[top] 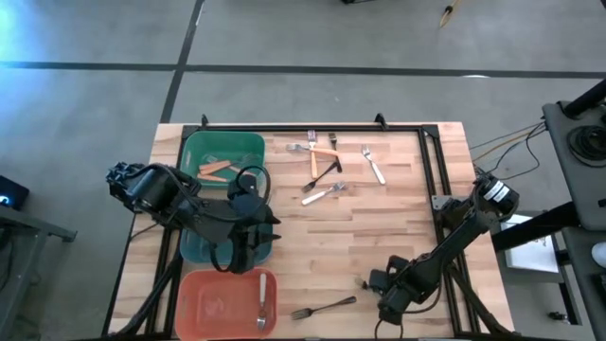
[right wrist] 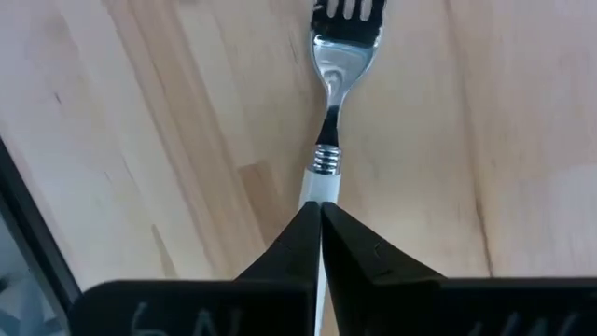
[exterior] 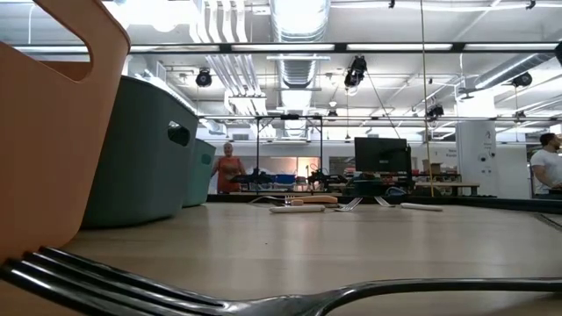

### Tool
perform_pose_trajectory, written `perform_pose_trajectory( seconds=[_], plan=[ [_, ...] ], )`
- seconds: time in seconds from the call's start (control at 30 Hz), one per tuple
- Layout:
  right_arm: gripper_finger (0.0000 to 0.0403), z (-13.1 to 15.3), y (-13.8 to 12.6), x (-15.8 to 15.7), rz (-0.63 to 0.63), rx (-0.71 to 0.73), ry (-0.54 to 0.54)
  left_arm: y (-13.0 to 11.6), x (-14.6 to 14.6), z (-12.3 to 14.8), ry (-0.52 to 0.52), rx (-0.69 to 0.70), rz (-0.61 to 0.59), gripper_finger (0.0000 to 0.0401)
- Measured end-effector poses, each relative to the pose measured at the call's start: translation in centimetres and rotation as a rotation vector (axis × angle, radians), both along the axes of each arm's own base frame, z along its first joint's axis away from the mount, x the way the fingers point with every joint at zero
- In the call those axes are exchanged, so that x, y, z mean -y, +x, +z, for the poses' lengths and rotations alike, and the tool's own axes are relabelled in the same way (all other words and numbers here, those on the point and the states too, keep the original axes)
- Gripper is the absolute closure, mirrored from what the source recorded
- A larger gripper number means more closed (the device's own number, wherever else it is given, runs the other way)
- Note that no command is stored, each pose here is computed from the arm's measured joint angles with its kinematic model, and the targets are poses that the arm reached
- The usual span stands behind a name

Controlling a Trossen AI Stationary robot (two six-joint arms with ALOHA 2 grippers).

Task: Sort silverware by color (type)
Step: Put the white fork into the orange bin

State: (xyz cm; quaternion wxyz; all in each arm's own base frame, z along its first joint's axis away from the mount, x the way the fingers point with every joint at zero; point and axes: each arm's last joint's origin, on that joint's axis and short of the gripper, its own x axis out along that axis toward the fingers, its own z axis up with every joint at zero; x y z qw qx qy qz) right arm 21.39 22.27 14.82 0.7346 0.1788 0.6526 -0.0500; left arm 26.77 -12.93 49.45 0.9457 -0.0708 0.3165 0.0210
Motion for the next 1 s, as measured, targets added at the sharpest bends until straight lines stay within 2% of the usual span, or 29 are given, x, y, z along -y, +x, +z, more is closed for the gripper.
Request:
perform_pose_trajectory(
  seconds=[0.3, 0.77, 1.0],
  plan=[
    [0.0395, -2.6, 0.5, -0.7, 0.012, -0.060, 0.006, 0.0, 0.0, -0.2, 0.009, -0.010, 0.005, 0.0274],
    [0.0363, -1.5, 0.4, -0.7, -0.012, -0.044, 0.044, 0.0, 0.0, -0.2, 0.011, -0.015, 0.005, 0.0274],
    [0.0362, -2.3, 0.5, -0.8, 0.053, -0.043, 0.018, 0.0, 0.0, -0.2, 0.012, -0.017, 0.005, 0.0274]
  ],
)
